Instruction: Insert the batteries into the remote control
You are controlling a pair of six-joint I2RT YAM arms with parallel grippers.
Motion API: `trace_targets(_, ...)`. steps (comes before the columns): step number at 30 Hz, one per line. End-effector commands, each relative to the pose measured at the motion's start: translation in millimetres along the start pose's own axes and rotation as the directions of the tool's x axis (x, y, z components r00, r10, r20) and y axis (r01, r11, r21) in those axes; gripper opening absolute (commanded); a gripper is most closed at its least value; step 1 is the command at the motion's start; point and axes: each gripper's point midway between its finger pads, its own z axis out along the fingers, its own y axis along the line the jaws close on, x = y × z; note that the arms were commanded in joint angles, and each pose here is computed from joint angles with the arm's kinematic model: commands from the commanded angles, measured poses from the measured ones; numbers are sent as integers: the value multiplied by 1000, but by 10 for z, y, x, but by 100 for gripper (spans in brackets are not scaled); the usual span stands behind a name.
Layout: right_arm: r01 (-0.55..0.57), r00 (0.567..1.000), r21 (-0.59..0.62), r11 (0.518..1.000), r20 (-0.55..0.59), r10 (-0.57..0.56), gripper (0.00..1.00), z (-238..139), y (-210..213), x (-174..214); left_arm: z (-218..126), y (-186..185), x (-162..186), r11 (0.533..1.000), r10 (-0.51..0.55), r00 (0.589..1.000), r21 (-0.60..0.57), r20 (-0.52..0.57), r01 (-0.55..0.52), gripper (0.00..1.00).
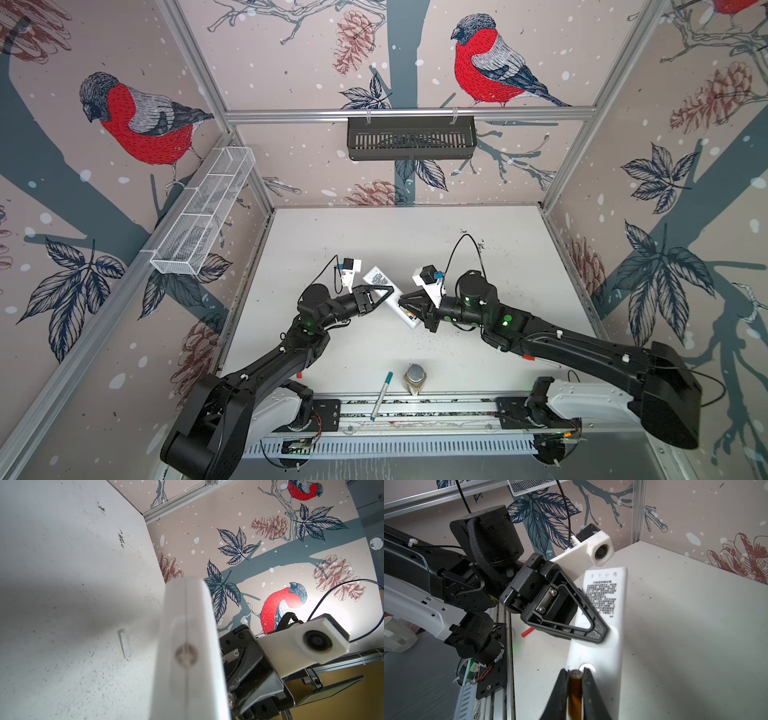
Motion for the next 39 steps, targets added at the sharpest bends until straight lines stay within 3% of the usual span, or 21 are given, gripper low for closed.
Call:
trace_targets(1, 33, 999, -20, 999, 31, -32, 16, 17, 52, -77, -20, -153, -32, 997, 54, 998, 53, 11, -54, 0)
trace_targets(14, 27, 1000, 13, 1000, -13, -27, 17, 8, 14, 85, -55, -136, -47, 997, 65, 998, 46, 22, -66, 0)
trace_targets(24, 38, 999, 35, 999, -8, -38, 43, -25, 2, -13, -50, -30, -44, 995, 96, 995, -9, 16, -96, 0)
trace_targets(27, 39, 999, 45, 998, -4, -39, 46, -47, -4, -50, -58, -2, -47, 993, 114, 993, -36, 16, -114, 0)
trace_targets(33, 24, 999, 76, 997, -43, -20, 46, -51, -54, -2, -82, 107, -64, 978, 172, 985, -121, 9, -169, 0)
trace_targets(39, 11, 995, 111, 994, -102, 0, 38, -4, -107, 156, -95, 190, -60, 965, 203, 979, -169, -7, -202, 0)
